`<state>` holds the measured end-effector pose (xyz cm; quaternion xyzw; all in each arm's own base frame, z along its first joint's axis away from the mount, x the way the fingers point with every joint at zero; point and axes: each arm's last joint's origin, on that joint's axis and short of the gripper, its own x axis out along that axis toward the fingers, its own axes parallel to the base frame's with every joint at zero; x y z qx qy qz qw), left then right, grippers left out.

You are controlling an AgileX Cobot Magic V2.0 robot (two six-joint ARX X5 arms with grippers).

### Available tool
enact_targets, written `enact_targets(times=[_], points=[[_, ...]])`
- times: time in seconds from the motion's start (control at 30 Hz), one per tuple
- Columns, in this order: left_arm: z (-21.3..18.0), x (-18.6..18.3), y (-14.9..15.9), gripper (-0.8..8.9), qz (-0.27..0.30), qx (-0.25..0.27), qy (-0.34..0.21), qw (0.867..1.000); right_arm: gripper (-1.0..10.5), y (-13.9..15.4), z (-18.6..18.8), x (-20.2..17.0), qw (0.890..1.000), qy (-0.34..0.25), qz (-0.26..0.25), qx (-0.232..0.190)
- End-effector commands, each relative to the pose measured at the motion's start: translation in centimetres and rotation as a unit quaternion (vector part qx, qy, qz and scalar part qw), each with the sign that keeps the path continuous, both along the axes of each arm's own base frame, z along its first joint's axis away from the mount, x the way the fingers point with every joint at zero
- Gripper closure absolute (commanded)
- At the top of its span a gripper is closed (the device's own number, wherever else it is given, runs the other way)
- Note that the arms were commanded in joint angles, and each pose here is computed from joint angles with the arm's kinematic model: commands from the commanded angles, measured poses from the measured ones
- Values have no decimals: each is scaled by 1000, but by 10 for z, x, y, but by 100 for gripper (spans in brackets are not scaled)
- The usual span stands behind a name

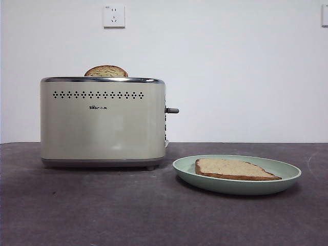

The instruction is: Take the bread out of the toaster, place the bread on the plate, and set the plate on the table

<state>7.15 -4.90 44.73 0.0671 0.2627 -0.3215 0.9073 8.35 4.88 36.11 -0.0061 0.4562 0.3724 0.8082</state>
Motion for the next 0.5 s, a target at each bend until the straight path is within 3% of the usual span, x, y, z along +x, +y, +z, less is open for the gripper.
enact_targets(times=[0.03,0.5], points=[[-1,0,0,822,3,-4,3,1000,945,1,0,1,1000,1,-1,2],[-1,0,0,817,5,-2,3,1000,945,0,0,1,1000,0,-3,-1]])
